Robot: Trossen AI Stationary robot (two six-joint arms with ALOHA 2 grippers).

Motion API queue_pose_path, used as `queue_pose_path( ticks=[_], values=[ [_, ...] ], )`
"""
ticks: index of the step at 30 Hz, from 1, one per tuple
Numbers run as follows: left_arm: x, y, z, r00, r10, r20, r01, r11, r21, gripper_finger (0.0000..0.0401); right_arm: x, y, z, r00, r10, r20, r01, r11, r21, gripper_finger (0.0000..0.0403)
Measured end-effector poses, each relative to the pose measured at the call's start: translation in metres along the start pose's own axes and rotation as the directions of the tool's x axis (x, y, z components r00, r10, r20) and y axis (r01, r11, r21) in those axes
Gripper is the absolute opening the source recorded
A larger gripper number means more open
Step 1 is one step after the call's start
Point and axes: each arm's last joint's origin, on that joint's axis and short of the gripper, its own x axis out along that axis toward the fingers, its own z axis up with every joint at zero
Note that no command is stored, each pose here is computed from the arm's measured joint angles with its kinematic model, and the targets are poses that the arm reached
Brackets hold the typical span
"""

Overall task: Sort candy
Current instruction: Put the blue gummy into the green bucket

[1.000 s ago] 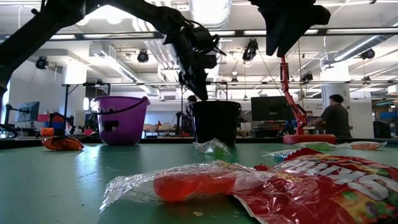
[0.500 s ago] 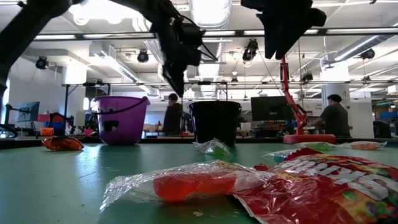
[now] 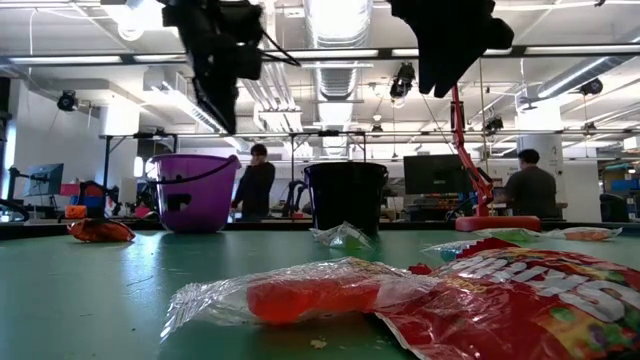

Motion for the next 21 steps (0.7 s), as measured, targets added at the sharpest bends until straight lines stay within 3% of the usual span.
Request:
queue_pose_path(
  ticks=[4,9,16,21],
  values=[
    [-0.003,-0.006,-0.025,1.0,-0.001,0.032,0.002,0.999,-0.041,0.0113,-0.001,0.011,-0.002,0.987,0.149,-0.066,-0.146,0.988,0.053,0.0122],
    [-0.006,-0.015,-0.049,0.994,-0.005,0.107,0.011,0.998,-0.054,0.0113,-0.007,0.025,-0.01,0.973,0.229,-0.031,-0.226,0.971,0.082,0.0121],
    [-0.018,-0.021,-0.066,0.982,-0.009,0.189,0.025,0.996,-0.085,0.0113,-0.013,0.036,-0.023,0.963,0.269,-0.035,-0.261,0.955,0.141,0.0149],
    [-0.029,-0.025,-0.068,0.973,-0.013,0.23,0.032,0.996,-0.08,0.0113,-0.001,0.05,-0.037,0.97,0.234,-0.061,-0.222,0.962,0.158,0.0163]
  ],
)
